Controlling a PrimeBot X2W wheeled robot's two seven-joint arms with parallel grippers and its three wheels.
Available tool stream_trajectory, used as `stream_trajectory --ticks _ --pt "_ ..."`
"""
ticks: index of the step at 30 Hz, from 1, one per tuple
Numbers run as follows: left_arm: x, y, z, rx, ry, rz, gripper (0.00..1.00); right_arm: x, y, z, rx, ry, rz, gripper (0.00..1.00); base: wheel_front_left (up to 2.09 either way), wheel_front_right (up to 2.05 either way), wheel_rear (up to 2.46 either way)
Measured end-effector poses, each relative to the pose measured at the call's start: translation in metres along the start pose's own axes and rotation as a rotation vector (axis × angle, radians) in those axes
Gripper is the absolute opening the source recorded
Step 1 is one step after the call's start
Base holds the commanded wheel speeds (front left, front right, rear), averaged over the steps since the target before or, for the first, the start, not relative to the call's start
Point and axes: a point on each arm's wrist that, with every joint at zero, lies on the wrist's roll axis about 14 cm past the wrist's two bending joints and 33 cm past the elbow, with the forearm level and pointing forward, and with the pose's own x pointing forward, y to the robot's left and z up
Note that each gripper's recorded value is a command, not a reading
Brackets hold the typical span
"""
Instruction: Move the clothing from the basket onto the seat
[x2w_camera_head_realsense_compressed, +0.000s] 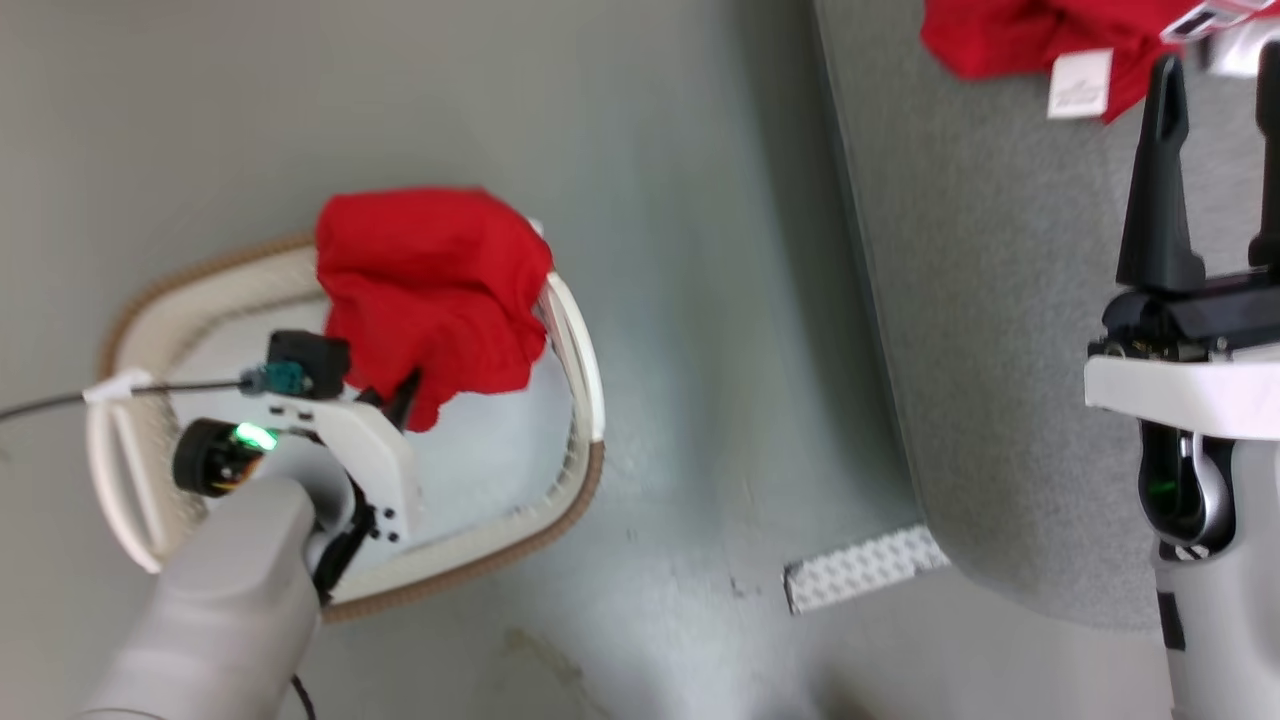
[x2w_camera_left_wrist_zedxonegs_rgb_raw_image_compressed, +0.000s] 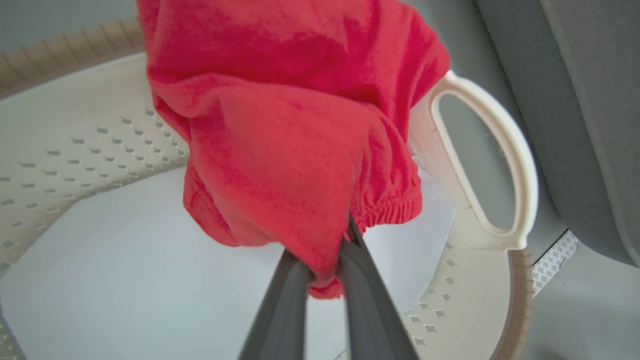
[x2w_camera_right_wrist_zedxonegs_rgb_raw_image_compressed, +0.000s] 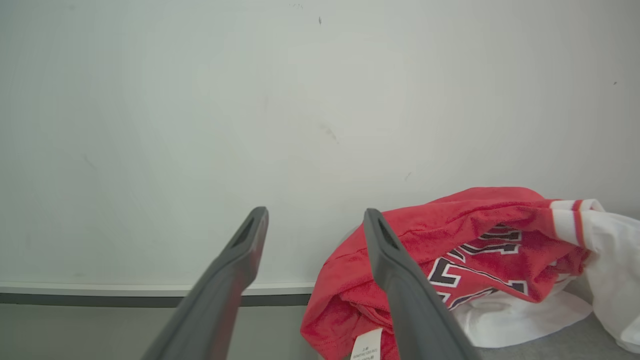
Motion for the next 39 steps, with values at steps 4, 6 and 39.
stream_trajectory --ticks 4,6,39 --pt "-0.023 -0.014 0.034 0.046 -0.11 -0.013 0.0 -0.01 -0.003 0.023 0.003 -0.032 -0.004 1.0 0.0 0.0 0.0" --pt "-0.034 -0.022 0.054 0.059 -0.165 -0.02 0.0 -0.015 -0.002 0.033 0.01 -0.045 -0.002 1.0 0.0 0.0 0.0" --pt "-0.268 -0.143 0.234 0.401 -0.82 -0.032 0.0 -0.111 0.05 0.117 0.146 -0.154 0.175 1.0 0.0 0.0 0.0"
